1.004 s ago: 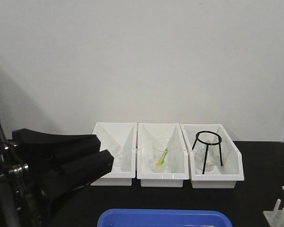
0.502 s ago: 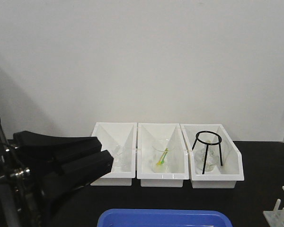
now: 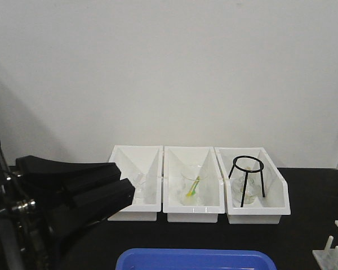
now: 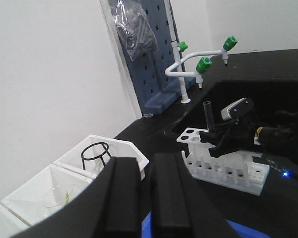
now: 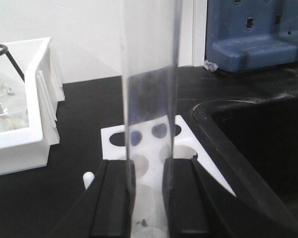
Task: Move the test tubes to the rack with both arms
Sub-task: 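Carry the test tube with the right gripper above the white rack, then lower the test tube into a hole of the white rack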
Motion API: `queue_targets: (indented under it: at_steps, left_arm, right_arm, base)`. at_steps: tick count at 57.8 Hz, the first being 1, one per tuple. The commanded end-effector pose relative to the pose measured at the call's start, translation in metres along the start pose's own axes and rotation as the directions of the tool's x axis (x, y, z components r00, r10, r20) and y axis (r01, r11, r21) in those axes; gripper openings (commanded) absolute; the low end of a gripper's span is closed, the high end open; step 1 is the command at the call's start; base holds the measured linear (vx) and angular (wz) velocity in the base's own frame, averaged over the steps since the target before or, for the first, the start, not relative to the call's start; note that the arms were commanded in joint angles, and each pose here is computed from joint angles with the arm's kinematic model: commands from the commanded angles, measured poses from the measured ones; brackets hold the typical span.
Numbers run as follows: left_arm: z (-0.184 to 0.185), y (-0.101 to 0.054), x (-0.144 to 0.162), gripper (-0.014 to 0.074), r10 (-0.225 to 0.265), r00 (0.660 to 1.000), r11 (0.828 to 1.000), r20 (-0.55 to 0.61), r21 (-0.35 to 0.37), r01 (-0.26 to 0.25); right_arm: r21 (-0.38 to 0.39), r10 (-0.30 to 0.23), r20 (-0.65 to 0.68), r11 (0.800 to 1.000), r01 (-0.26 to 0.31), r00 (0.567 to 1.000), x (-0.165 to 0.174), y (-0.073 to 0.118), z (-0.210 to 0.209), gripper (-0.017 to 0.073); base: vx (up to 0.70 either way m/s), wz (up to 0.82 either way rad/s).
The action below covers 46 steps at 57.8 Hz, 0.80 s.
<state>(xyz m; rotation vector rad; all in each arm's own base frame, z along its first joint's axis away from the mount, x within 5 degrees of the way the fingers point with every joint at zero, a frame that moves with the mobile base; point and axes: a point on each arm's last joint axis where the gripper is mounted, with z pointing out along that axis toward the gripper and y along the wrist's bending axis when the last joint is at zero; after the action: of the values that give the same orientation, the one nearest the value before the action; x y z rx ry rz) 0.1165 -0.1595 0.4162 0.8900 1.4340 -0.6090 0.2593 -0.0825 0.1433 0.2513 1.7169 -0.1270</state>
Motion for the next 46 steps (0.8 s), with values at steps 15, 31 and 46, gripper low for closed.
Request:
queue_targets:
  at_steps: [15, 31, 46]
  left_arm:
    - [-0.0051, 0.0036, -0.0184, 0.0209, -0.004, 0.994, 1.000, 0.113, -0.027, 0.007]
    - [-0.0051, 0.0036, -0.0184, 0.0209, -0.007, 0.994, 1.000, 0.113, -0.027, 0.010]
    - [-0.0051, 0.0034, -0.0180, 0.0209, -0.009, 0.994, 1.000, 0.109, -0.025, 0.012]
  right_arm:
    - [0.000, -0.005, 0.059, 1.000, 0.005, 0.998, -0.0026, -0.0020, 0.0050, 0.0012]
    - [-0.008, -0.009, 0.058, 1.000, 0.009, 0.998, -0.0025, -0.0012, 0.0050, 0.0169]
    - [-0.007, -0.011, 0.060, 1.000, 0.011, 0.998, -0.0026, -0.0013, 0.0050, 0.0360]
  base:
    - [0.00, 0.00]
    - [0.00, 0.00]
    - [0.00, 0.00]
